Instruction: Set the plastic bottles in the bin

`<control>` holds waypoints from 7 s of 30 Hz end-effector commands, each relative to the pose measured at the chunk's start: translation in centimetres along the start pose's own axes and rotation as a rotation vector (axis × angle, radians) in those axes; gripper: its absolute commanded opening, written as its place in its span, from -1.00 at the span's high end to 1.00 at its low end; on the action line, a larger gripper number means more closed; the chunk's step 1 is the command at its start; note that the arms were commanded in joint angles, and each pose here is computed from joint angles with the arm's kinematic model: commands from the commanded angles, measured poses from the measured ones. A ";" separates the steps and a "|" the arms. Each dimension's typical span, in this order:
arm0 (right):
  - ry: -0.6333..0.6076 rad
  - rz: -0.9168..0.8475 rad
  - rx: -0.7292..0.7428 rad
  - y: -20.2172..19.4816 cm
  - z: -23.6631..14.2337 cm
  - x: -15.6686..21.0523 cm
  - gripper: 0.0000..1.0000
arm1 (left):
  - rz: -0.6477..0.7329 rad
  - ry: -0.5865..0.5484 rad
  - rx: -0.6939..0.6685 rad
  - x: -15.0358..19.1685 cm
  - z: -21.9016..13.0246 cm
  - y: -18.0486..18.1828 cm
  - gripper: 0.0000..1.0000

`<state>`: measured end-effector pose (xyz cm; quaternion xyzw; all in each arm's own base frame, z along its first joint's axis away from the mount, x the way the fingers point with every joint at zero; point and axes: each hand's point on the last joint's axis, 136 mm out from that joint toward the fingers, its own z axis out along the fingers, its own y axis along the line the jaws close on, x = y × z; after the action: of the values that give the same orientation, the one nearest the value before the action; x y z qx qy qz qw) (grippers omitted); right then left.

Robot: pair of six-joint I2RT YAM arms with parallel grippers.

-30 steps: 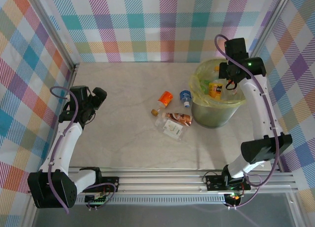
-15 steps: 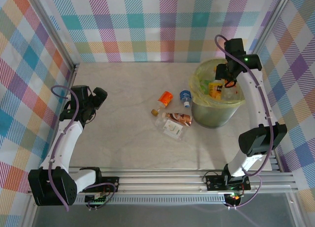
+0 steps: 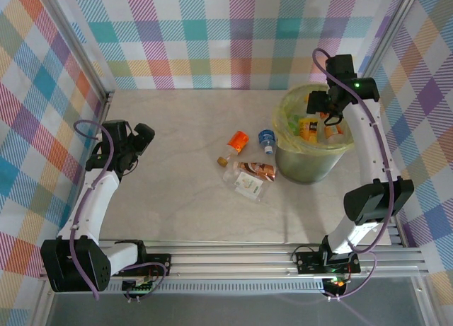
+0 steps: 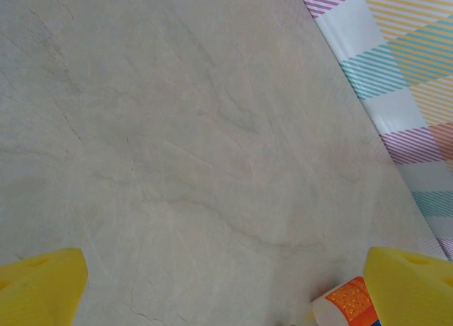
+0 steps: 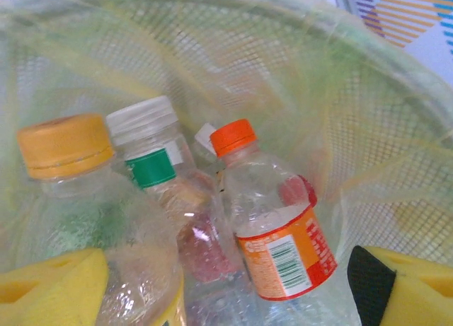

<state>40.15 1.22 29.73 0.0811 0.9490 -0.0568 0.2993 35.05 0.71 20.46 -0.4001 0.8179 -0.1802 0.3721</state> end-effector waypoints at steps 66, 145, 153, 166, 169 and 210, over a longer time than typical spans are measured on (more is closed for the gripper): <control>0.345 -0.992 -0.259 28.6 6.5 24.3 -0.99 | 0.035 -0.040 -0.001 -0.5 -1.6 -0.1 -1.00; 0.303 -1.108 -0.451 30.2 1.3 27.5 -0.73 | 0.039 -0.050 -0.012 -0.8 -1.9 -0.1 -1.00; 0.088 -0.945 -0.491 28.8 -7.0 20.2 -0.71 | 0.041 -0.063 -0.004 -1.1 -2.3 -0.3 -1.00; -0.250 -0.616 -0.455 18.7 -16.7 6.4 -0.73 | 0.043 -0.061 0.020 -1.0 -2.4 -0.7 -1.00; -0.308 -0.517 -0.419 15.4 -17.4 3.8 -0.73 | 0.042 -0.059 0.024 -1.0 -2.4 -0.8 -1.00; -0.038 -0.121 0.106 -1.3 -2.0 -1.3 -0.89 | 0.052 -0.066 0.035 -1.2 -2.9 -1.1 -1.00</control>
<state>39.84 0.48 33.73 0.0279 0.9342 -0.1249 0.3331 34.07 1.16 21.88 -0.3920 0.8155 -0.1663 0.3919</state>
